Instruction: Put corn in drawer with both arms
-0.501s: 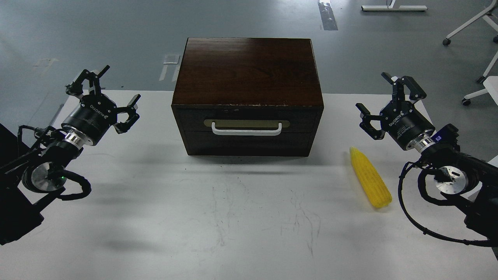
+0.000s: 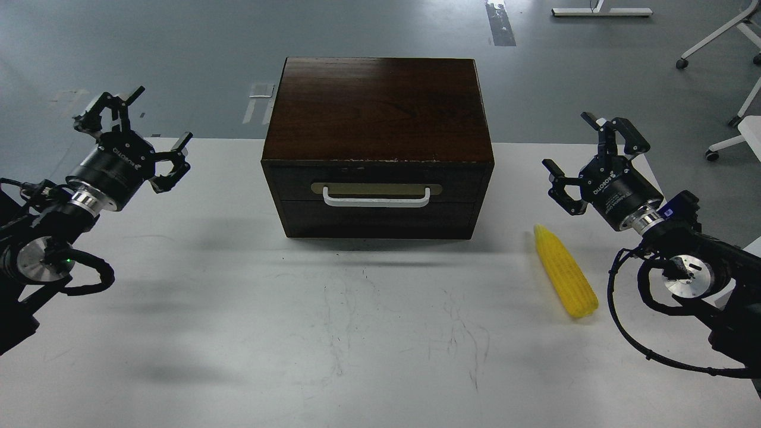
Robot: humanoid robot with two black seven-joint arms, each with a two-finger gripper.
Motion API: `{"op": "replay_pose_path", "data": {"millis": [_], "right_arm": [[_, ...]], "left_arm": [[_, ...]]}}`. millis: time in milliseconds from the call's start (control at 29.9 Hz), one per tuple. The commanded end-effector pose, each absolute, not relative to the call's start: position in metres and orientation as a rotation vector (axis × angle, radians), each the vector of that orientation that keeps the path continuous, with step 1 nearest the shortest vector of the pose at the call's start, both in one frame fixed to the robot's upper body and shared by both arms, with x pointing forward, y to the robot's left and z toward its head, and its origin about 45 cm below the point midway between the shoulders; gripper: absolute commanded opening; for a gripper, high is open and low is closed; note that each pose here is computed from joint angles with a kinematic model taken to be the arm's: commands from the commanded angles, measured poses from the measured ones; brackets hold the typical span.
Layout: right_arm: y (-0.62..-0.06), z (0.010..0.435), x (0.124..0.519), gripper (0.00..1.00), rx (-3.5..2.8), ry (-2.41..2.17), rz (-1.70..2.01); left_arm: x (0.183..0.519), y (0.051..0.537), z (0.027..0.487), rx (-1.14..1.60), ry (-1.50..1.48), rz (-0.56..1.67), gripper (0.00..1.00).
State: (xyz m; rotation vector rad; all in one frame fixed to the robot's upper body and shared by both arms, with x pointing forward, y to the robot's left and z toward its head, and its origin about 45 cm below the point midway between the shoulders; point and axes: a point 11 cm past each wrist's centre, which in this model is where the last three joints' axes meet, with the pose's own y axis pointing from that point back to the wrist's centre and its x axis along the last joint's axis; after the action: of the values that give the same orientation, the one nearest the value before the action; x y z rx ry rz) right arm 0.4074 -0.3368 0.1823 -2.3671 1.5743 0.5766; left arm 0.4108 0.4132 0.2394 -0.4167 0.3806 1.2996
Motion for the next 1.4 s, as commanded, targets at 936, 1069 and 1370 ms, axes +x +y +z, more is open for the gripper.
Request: {"op": "replay_pose_path", "data": {"millis": [936,1069,1370], "right_arm": [[-0.339,0.181,0.406,1.0,-2.364,1.585,0.578],[-0.342,0.179,0.406,1.0,-2.361,1.597,0.578],[-0.347,0.178,0.404,1.0,-2.36,1.61,0.576]], "left_arm": [[0.388,0.164,0.463,0.343,-1.167,0.213,0.98],[0.385,0.13,0.422,0.539,-1.338,0.004,0.98],[0.378,0.12,0.341,0.867,-1.495,-0.38,0.98]]}}
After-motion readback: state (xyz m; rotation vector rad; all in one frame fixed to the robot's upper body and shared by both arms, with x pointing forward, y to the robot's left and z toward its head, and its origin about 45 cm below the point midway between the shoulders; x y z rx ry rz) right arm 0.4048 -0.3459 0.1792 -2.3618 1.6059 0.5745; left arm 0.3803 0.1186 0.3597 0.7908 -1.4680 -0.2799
